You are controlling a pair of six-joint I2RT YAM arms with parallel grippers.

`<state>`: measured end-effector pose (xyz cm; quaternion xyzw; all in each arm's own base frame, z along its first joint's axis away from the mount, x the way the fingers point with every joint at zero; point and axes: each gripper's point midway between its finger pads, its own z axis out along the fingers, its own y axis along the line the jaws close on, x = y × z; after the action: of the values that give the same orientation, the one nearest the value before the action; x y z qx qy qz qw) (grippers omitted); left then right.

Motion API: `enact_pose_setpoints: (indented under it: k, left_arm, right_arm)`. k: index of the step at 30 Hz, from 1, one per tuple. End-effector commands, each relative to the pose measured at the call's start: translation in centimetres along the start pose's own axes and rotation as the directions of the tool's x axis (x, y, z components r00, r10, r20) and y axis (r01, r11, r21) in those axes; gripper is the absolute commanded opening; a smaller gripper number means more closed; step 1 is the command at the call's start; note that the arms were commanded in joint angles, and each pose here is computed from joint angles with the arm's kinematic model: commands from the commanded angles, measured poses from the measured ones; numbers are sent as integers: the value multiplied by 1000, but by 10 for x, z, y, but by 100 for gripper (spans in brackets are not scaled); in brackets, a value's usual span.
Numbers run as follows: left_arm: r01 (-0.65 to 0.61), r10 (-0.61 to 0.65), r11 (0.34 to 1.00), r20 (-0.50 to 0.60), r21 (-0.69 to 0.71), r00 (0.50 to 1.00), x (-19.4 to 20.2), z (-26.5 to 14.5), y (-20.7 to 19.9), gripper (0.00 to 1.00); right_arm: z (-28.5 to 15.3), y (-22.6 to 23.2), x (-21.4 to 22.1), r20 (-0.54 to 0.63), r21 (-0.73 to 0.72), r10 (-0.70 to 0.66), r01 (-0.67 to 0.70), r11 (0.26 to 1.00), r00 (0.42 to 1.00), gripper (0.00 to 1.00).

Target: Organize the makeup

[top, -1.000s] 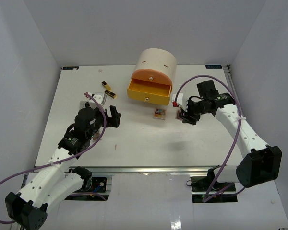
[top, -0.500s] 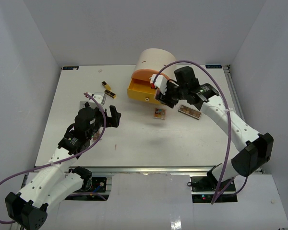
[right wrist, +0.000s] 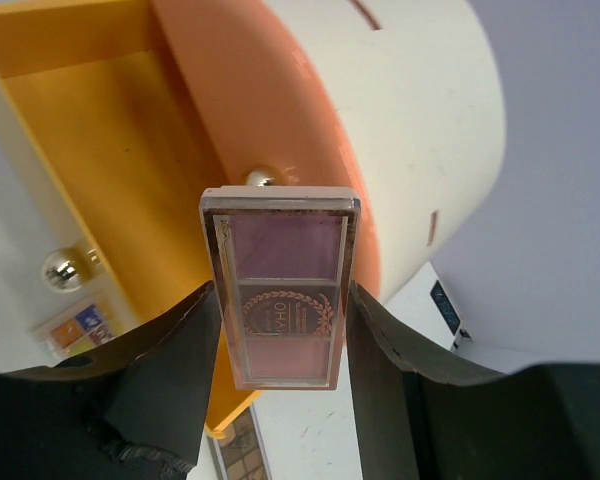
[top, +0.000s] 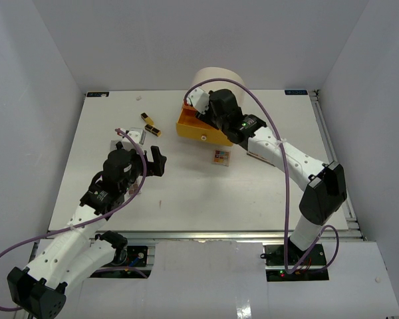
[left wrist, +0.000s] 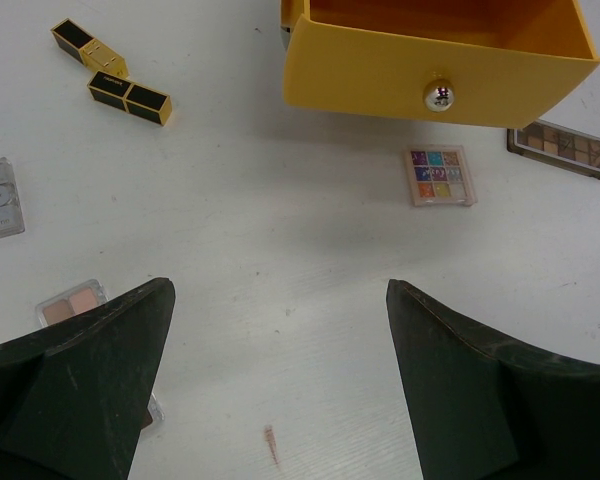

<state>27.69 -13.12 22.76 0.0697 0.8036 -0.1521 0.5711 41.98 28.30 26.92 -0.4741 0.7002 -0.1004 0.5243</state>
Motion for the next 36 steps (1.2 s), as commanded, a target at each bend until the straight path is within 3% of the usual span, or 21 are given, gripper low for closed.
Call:
enact_pose_setpoints:
  k: [1, 10, 21, 29, 36]
  left_arm:
    - [3, -3, 1000, 12, -7, 1000, -2, -2, 3, 98]
    - [4, -4, 1000, 12, -9, 1000, -2, -2, 3, 98]
    - [6, -5, 1000, 12, -9, 1000, -2, -3, 3, 98]
    - [6, -6, 1000, 15, -7, 1000, -2, -3, 3, 98]
    - [7, -7, 1000, 10, -7, 1000, 0, -2, 3, 98]
  right_arm:
    - [3, -31, -15, 44, 169, 0, -8, 986, 999, 17]
    - [18, -7, 4, 6, 113, -23, 23, 993, 1000, 41]
    - [17, 11, 10, 7, 46, -21, 21, 999, 1000, 79]
    - [-20, 5, -17, 95, -56, 57, -52, 997, 994, 86]
    - [-67, 11, -32, 221, -275, 170, -106, 956, 960, 93]
